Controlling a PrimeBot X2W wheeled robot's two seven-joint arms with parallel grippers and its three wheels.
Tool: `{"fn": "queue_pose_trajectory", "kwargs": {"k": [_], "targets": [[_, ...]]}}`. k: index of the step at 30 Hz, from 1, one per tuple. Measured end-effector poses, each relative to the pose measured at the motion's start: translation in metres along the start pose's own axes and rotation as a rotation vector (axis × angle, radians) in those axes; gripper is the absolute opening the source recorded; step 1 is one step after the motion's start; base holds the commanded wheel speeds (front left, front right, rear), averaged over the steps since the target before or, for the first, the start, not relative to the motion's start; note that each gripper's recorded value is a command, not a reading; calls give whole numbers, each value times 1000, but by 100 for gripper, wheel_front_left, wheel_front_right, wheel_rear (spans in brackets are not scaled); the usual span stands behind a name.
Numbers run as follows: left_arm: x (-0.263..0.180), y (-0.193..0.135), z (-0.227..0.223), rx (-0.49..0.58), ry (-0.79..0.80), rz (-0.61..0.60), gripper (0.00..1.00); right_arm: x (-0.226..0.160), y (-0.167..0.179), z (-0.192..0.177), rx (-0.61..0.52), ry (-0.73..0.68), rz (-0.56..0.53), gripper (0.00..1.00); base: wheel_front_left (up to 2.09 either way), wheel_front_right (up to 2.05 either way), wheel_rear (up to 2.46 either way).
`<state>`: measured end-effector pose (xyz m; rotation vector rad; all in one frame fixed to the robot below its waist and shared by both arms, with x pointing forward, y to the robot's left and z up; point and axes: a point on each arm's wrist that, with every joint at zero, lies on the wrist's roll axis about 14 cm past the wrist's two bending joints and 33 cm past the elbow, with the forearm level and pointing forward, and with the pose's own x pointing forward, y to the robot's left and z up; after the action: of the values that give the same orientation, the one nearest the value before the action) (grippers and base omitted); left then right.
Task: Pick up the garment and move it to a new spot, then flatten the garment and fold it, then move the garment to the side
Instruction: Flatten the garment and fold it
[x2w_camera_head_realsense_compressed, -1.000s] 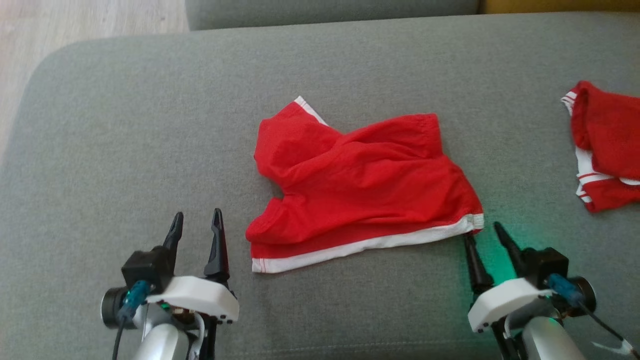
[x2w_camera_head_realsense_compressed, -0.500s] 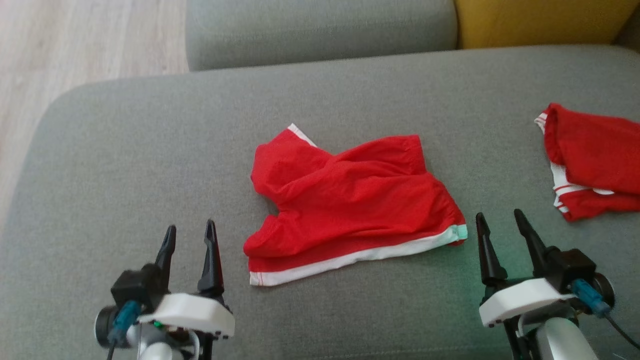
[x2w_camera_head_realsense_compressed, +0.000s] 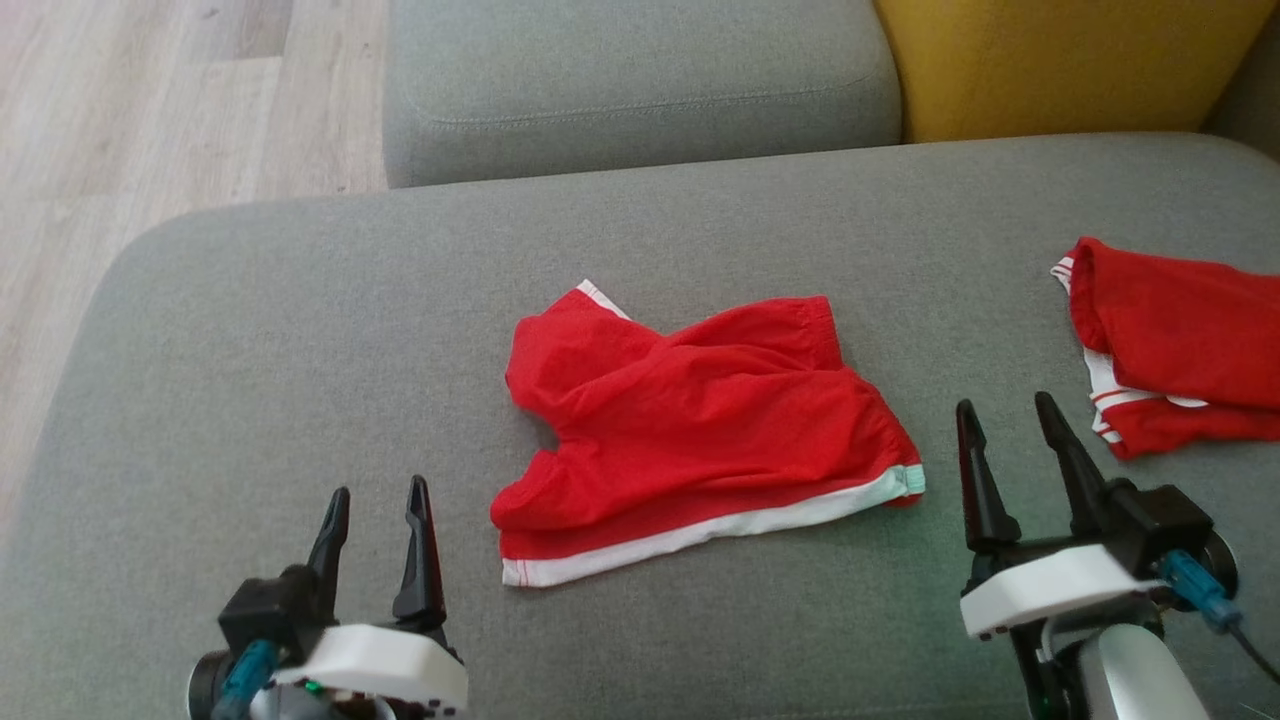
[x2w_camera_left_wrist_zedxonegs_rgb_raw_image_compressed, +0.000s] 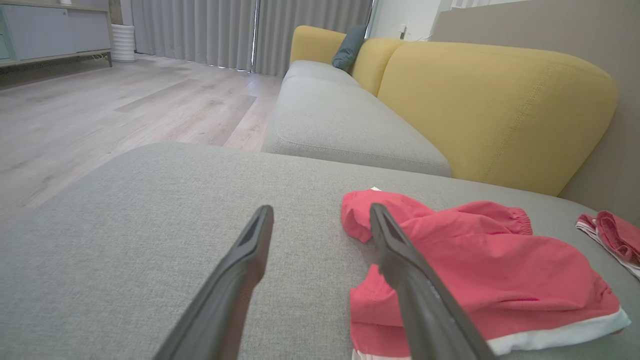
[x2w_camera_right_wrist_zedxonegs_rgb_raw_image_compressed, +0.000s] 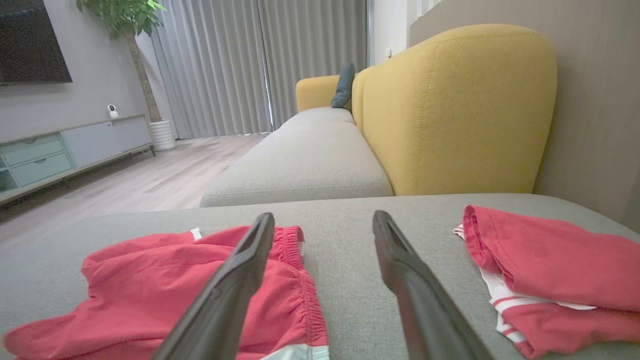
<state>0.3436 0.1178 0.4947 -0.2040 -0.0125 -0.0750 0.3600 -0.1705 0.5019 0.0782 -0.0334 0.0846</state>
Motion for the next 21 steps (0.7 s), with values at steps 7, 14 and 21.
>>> {"fn": "queue_pose_trajectory", "kwargs": {"k": [7,14,21], "targets": [[-2,1,1,1,-2,9,100,1,5,2,8,-6,15,100,0,0,0],[-1,1,1,0,-2,8,100,1,6,1,9,-4,17,100,0,0,0],[-3,-8,-10,8,31,-24,100,1,5,-1,10,3,15,100,0,0,0]]}}
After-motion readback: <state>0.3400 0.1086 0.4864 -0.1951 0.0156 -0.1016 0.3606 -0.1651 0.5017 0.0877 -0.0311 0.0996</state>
